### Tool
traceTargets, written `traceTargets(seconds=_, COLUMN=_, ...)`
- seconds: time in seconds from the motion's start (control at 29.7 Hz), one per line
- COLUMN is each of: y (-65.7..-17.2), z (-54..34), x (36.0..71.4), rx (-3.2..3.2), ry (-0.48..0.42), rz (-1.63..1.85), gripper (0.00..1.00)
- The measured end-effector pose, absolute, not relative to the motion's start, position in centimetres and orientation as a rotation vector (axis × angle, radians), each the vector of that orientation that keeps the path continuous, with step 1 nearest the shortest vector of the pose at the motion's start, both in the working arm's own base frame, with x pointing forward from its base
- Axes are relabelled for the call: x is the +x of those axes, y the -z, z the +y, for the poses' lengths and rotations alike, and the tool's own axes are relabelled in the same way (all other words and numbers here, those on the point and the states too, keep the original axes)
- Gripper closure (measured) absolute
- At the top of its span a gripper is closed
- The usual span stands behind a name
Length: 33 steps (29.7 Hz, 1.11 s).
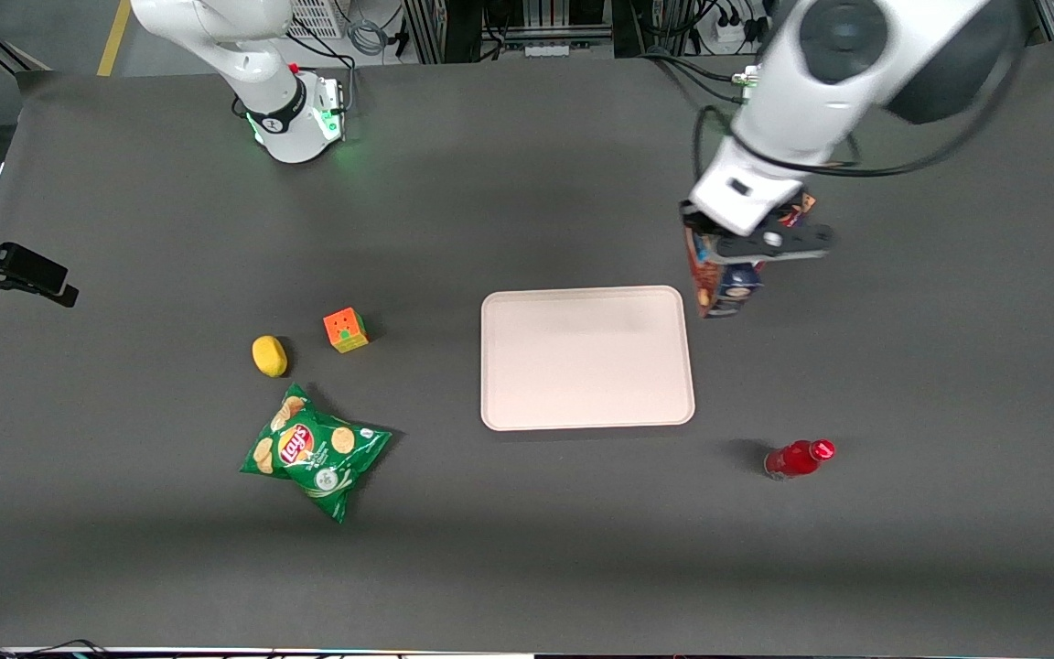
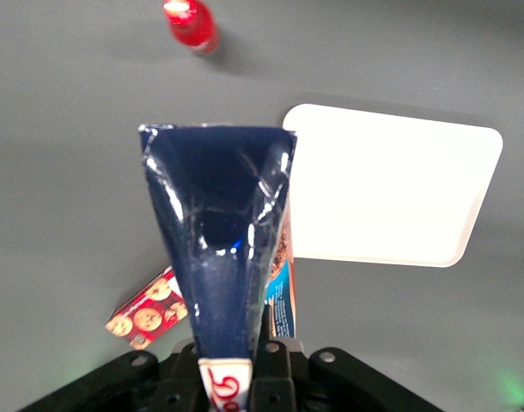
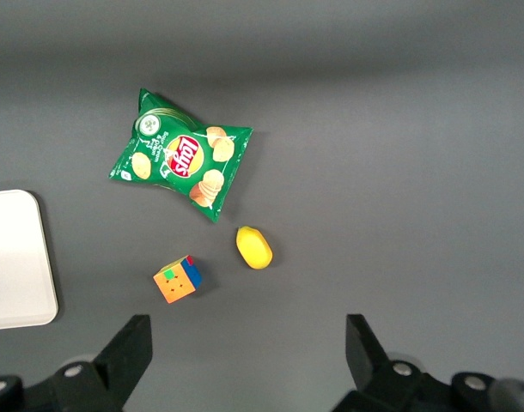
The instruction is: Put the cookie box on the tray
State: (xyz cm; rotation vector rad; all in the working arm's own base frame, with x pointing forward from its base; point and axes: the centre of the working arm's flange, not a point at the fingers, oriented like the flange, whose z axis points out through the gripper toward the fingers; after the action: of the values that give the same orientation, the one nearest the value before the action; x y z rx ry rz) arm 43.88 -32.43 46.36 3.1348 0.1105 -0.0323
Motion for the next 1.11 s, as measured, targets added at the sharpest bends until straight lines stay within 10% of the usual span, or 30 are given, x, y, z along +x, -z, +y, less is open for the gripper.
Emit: traceTargets(seconds=1.11, y=-27.8, z=-27.0, x=49.4, rx=3.126, ry=-0.045, rz=0.09, gripper=0.86)
